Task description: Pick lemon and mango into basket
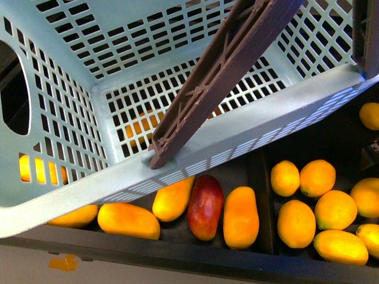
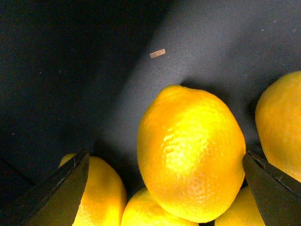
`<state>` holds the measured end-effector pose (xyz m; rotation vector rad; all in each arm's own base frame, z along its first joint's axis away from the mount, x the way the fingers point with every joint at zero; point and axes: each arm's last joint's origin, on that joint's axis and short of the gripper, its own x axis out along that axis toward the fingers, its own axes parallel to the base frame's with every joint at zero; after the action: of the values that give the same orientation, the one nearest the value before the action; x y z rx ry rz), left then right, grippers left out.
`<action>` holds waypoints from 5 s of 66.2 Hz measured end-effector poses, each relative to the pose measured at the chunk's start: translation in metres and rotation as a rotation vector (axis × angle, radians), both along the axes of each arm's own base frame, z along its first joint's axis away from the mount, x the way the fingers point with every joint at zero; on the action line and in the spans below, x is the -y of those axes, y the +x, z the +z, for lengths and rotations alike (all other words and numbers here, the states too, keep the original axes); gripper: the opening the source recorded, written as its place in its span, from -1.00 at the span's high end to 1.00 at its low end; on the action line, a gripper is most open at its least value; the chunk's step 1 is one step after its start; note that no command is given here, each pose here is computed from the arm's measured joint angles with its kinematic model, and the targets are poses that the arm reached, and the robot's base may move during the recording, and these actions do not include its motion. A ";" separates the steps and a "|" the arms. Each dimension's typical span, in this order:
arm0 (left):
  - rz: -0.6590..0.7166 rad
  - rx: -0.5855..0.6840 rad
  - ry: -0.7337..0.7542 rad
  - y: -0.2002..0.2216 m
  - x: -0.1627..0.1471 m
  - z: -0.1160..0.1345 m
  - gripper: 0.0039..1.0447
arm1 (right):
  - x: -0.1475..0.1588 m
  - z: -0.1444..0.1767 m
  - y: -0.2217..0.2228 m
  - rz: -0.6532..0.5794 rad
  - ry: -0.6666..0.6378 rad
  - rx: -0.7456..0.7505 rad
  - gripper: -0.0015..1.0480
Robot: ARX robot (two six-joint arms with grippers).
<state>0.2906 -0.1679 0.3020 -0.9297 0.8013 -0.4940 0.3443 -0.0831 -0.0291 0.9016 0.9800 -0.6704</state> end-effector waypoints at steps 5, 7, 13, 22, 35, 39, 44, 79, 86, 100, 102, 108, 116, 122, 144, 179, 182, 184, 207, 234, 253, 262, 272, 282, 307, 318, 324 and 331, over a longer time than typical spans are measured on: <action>0.000 0.000 0.000 0.000 0.000 0.000 0.74 | -0.002 -0.006 0.003 0.005 0.004 -0.018 -0.83; -0.001 0.000 0.000 0.000 0.000 0.000 0.74 | -0.004 -0.009 0.004 0.009 0.004 -0.026 -0.83; -0.001 0.000 -0.001 0.000 0.000 0.000 0.74 | -0.007 -0.013 0.007 0.017 0.004 -0.037 -0.83; -0.001 0.000 0.000 0.000 0.000 0.000 0.74 | -0.009 -0.015 0.012 0.020 -0.013 -0.044 -0.63; 0.000 0.000 0.000 0.000 0.000 0.000 0.74 | -0.008 -0.008 0.010 0.030 -0.018 -0.024 -0.43; 0.000 0.000 0.000 0.000 0.000 0.000 0.74 | -0.007 0.005 0.005 0.052 -0.021 0.020 -0.42; -0.001 0.000 0.000 0.000 0.000 0.000 0.74 | -0.003 0.025 -0.002 0.073 -0.035 0.073 -0.41; 0.000 0.000 0.000 0.000 0.000 0.000 0.74 | -0.056 0.310 -0.103 0.445 -0.415 0.931 -0.41; -0.002 -0.001 -0.001 0.000 0.000 0.000 0.74 | -0.086 0.327 -0.106 0.537 -0.407 1.009 -0.41; 0.003 0.001 0.001 0.000 0.000 0.000 0.74 | -0.146 0.310 -0.093 0.693 -0.367 0.966 -0.41; 0.002 0.001 0.001 0.000 0.000 0.000 0.74 | -0.153 0.307 -0.091 0.711 -0.361 0.959 -0.40; -0.002 -0.001 -0.001 0.000 0.000 0.000 0.74 | -0.167 0.301 -0.085 0.746 -0.347 0.952 -0.40; -0.001 0.000 -0.001 0.000 0.000 0.000 0.74 | -0.180 0.293 -0.077 0.790 -0.340 0.926 -0.44; 0.000 0.000 0.000 0.000 0.000 0.000 0.74 | -0.182 0.286 -0.073 0.804 -0.359 0.901 -0.83; 0.002 0.000 0.005 0.000 0.000 -0.001 0.74 | -0.121 0.323 -0.092 0.611 -0.544 0.970 -0.83; 0.007 0.000 0.006 0.001 0.000 -0.001 0.74 | -0.084 0.249 -0.162 0.667 -0.888 0.977 0.82; 0.000 -0.001 0.004 0.000 0.000 -0.001 0.74 | -0.084 0.244 -0.167 0.672 -0.894 0.973 0.96; -0.003 -0.003 0.002 0.000 0.000 -0.001 0.74 | -0.084 0.241 -0.170 0.672 -0.892 0.972 0.96; 0.000 -0.003 0.002 0.000 0.000 -0.001 0.74 | -0.083 0.219 -0.195 0.671 -0.893 0.974 0.96; 0.000 -0.003 0.002 0.000 0.000 -0.001 0.74 | -0.083 0.210 -0.208 0.670 -0.897 0.978 0.03; -0.025 -0.018 -0.014 -0.002 0.005 -0.001 0.74 | -0.083 0.210 -0.208 0.668 -0.899 0.978 -0.83; -0.007 -0.007 -0.003 -0.001 0.003 0.000 0.74 | -0.083 0.210 -0.208 0.667 -0.899 0.978 -0.83; 0.002 -0.004 0.001 0.000 0.002 0.000 0.74 | -0.083 0.210 -0.208 0.670 -0.897 0.978 -0.83; -0.001 -0.001 0.003 0.000 0.001 0.000 0.74 | -0.083 0.210 -0.208 0.671 -0.897 0.977 -0.83; 0.041 0.010 0.017 0.004 -0.005 0.000 0.74 | -0.083 0.210 -0.208 0.675 -0.895 0.983 -0.83; 0.016 0.010 0.016 0.003 -0.003 0.000 0.74 | -0.083 0.209 -0.208 0.672 -0.896 0.978 -0.83; 0.001 0.002 0.005 0.001 -0.001 0.000 0.74 | -0.082 0.210 -0.199 0.575 -0.760 0.717 -0.83; -0.012 0.000 -0.001 0.000 0.002 0.001 0.74 | -0.067 0.209 -0.175 0.408 -0.546 0.380 -0.83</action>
<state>0.2905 -0.1694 0.3027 -0.9261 0.8069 -0.5048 0.1690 -0.0162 0.1796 0.3107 0.5663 -0.3653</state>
